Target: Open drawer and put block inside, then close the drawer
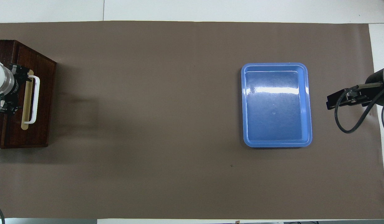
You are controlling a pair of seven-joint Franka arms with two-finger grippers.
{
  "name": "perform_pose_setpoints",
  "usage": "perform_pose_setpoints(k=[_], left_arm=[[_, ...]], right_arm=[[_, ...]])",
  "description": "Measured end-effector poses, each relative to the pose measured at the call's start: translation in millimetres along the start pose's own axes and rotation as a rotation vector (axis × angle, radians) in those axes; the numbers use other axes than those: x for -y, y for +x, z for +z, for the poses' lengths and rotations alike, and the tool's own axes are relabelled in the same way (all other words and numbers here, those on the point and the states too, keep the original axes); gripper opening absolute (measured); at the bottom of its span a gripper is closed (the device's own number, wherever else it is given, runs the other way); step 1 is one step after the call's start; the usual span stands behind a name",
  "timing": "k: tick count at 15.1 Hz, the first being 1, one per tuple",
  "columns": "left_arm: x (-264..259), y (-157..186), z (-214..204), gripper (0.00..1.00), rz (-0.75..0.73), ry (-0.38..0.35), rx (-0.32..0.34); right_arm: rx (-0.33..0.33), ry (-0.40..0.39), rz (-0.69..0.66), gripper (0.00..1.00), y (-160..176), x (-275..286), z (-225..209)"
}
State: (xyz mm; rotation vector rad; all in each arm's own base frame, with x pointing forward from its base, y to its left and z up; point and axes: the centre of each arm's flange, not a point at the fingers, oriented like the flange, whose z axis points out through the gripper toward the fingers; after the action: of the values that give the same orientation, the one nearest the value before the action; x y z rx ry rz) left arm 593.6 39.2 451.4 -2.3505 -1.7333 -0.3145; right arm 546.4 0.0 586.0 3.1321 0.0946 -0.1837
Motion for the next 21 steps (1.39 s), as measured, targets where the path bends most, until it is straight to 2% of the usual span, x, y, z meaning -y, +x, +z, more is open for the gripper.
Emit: perform_pose_setpoints(k=[4, 7, 9, 11, 15, 18, 21], left_arm=[[-1.2, -2.6, -1.0, 1.00, 0.063, -0.006, 0.007], [-7.3, -17.8, -8.6, 1.00, 0.074, -0.036, 0.066], [-13.1, -29.3, -25.9, 1.00, 0.149, -0.064, 0.080], [-11.0, -39.8, -60.9, 1.00, 0.309, -0.058, 0.110], [11.6, -51.5, -147.5, 1.00, 0.751, -0.042, 0.216], [16.5, -55.4, -158.2, 1.00, 0.938, -0.070, 0.285], [16.3, -54.3, -154.7, 1.00, 1.073, -0.100, 0.313]], right_arm=[[-0.002, 0.000, 0.004, 1.00, -0.5, -1.9, -0.9], [-0.002, 0.000, 0.004, 1.00, -0.5, -2.2, -0.9], [-0.002, 0.000, 0.004, 1.00, -0.5, -2.2, -1.0], [-0.002, 0.000, 0.002, 1.00, -0.4, -1.2, -1.0], [-0.002, 0.000, 0.002, 1.00, -0.4, -1.2, -1.0], [-0.002, 0.000, 0.003, 1.00, -0.5, -1.4, -1.0], [-0.002, 0.000, 0.003, 1.00, -0.5, -1.6, -1.0]])
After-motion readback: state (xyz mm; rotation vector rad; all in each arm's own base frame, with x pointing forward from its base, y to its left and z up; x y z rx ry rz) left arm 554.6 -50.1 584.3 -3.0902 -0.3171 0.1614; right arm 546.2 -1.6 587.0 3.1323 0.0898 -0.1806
